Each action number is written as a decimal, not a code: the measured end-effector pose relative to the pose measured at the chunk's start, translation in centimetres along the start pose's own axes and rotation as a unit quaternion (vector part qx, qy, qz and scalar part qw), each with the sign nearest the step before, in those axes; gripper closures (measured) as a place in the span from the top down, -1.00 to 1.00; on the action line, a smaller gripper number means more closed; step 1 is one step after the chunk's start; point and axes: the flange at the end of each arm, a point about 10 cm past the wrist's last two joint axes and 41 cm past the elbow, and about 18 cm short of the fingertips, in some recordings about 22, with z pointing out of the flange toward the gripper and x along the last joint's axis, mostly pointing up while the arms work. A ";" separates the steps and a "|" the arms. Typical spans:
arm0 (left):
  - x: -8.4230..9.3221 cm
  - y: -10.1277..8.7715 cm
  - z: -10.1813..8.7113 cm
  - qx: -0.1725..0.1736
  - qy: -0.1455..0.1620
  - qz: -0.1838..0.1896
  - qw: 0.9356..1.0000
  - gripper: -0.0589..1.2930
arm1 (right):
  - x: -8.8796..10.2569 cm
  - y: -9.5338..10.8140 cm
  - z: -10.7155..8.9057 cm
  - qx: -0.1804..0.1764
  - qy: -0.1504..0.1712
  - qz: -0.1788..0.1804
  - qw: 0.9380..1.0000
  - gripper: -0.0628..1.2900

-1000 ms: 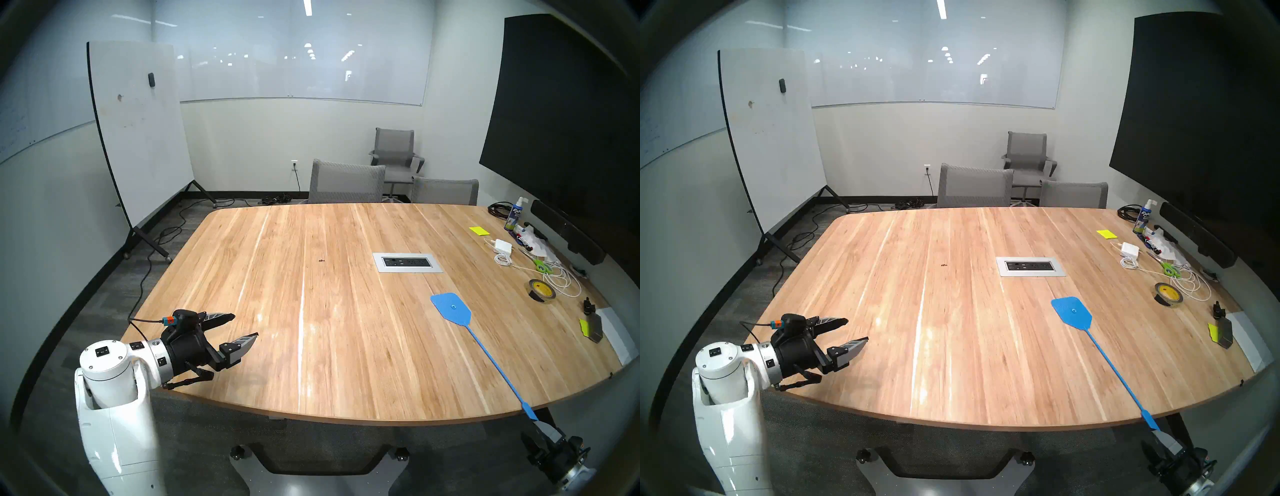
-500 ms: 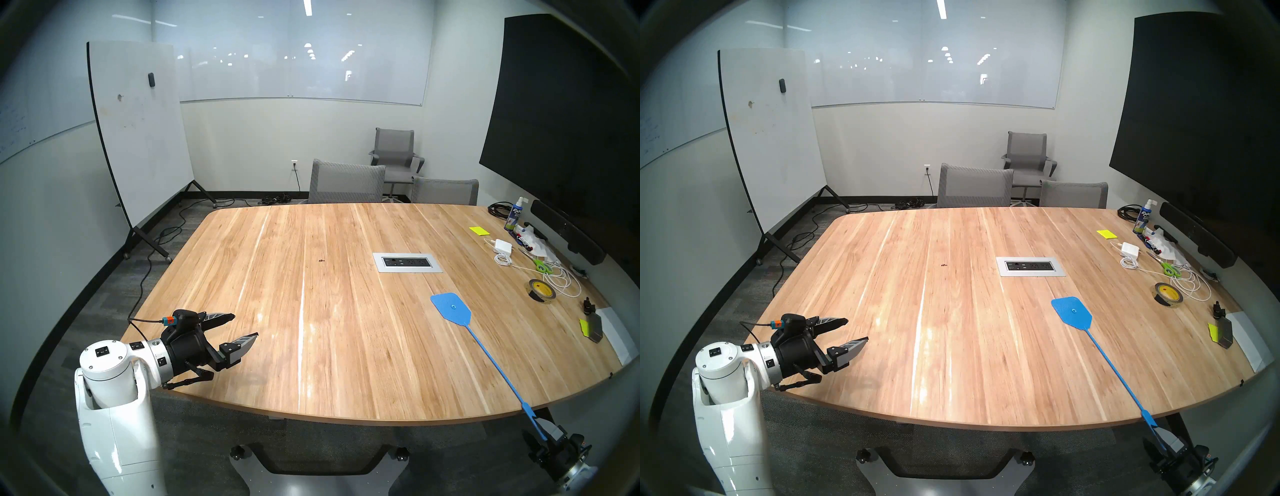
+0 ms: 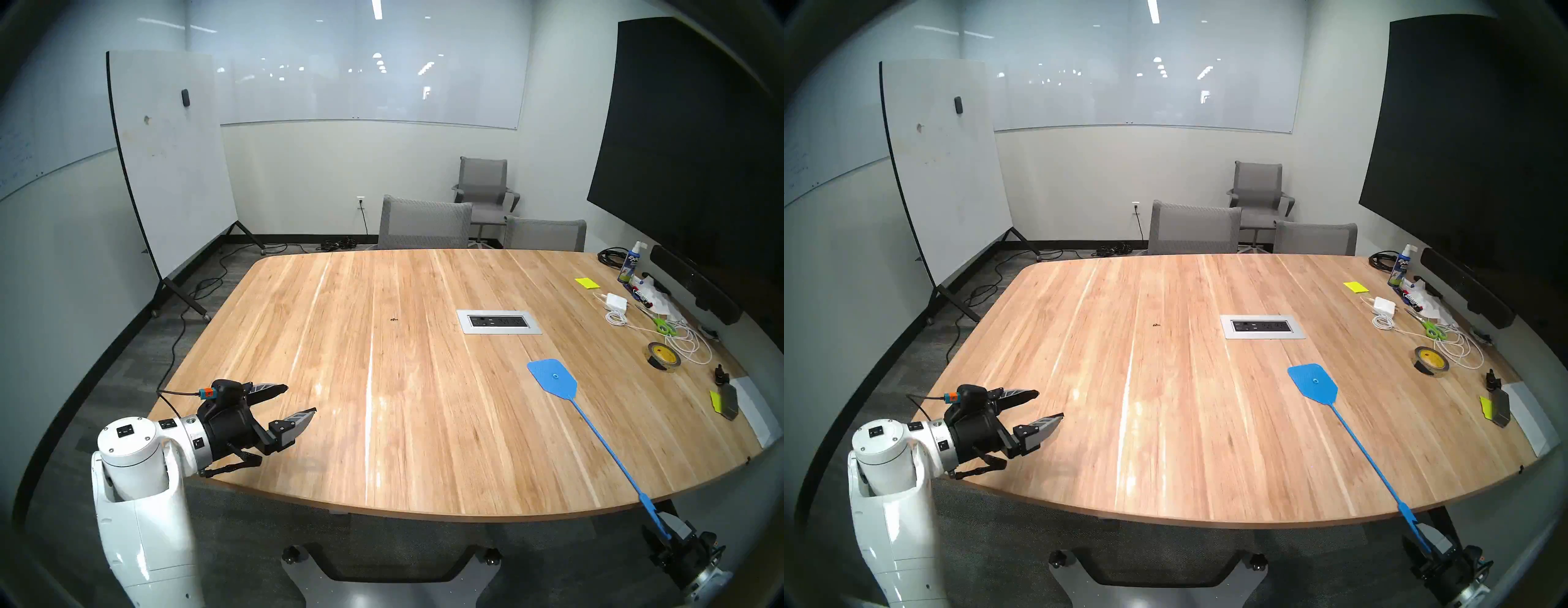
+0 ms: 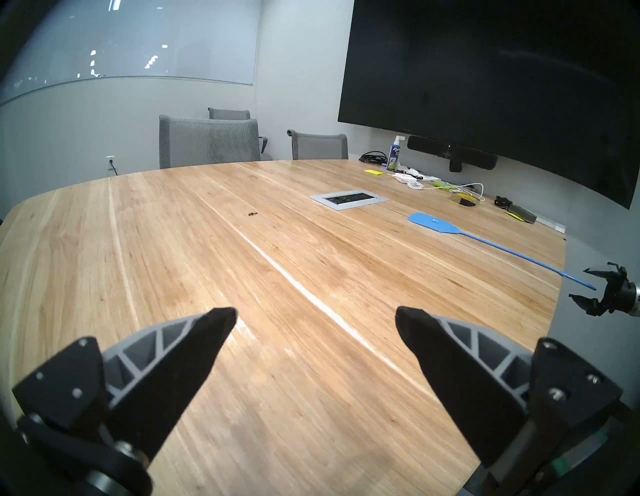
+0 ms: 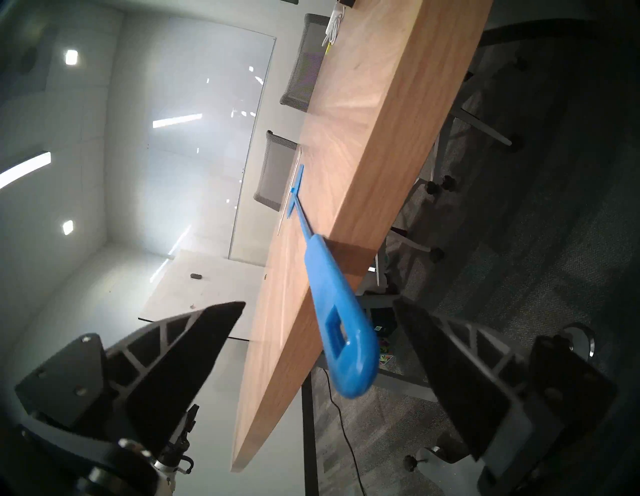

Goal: Swat a bug on table

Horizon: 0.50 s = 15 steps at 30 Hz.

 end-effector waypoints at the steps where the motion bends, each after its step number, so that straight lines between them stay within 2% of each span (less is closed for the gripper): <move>1: 0.0 0.0 0.0 0.000 0.000 0.000 1.000 0.94 | 0.0 0.0 0.1 0.001 0.000 0.000 1.000 0.91; 15: 0.0 0.0 0.0 0.000 0.000 0.000 1.000 0.94 | 0.5 -0.3 0.4 0.007 0.003 -0.002 1.000 0.91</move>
